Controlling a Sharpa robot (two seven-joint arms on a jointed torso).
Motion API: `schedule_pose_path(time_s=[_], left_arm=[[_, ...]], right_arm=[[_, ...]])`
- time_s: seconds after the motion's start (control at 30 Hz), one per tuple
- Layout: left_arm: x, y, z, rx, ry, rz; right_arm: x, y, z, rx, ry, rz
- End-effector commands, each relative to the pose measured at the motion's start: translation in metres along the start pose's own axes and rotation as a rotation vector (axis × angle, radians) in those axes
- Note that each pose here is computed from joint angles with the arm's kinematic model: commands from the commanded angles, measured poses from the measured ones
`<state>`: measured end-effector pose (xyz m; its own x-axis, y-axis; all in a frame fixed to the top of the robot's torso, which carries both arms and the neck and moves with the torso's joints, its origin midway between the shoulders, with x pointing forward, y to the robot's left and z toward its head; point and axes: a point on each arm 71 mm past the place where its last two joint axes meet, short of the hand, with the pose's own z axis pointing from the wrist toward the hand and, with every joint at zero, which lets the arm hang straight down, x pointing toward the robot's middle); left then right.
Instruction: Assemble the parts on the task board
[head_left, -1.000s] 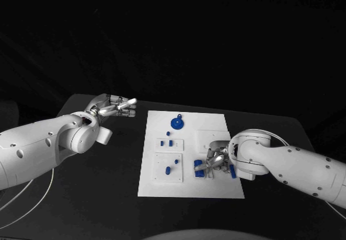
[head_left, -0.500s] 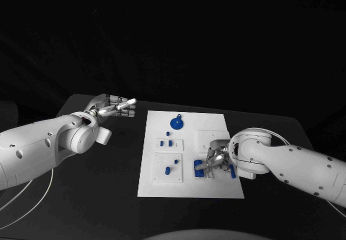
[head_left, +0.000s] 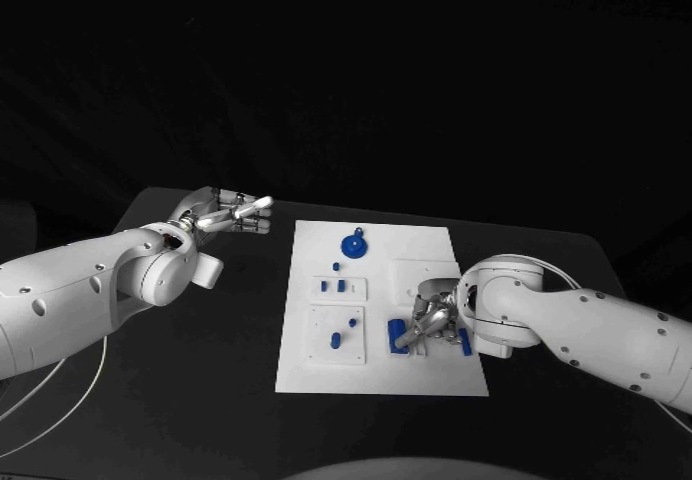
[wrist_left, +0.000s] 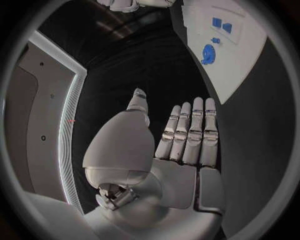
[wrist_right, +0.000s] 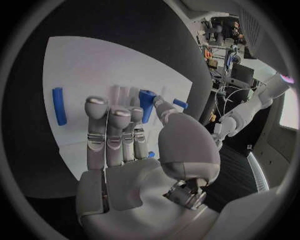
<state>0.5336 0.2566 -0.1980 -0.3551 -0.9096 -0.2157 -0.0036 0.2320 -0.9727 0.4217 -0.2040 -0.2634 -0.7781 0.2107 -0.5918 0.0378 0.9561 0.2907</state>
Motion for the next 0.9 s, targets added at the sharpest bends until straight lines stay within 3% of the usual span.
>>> schedule_pose_path(time_s=[0.03, 0.43, 0.9], left_arm=[[0.0012, -0.0011, 0.0003, 0.006, 0.012, 0.002], [0.0009, -0.0009, 0.0002, 0.005, 0.013, 0.004], [0.0003, -0.0004, 0.0006, 0.003, 0.013, 0.006]], right_arm=[[0.0027, -0.0002, -0.0012, 0.013, 0.027, -0.006], [0.0009, 0.0001, -0.0029, -0.007, 0.025, 0.012], [0.0034, -0.0024, -0.0041, -0.008, 0.065, -0.022]])
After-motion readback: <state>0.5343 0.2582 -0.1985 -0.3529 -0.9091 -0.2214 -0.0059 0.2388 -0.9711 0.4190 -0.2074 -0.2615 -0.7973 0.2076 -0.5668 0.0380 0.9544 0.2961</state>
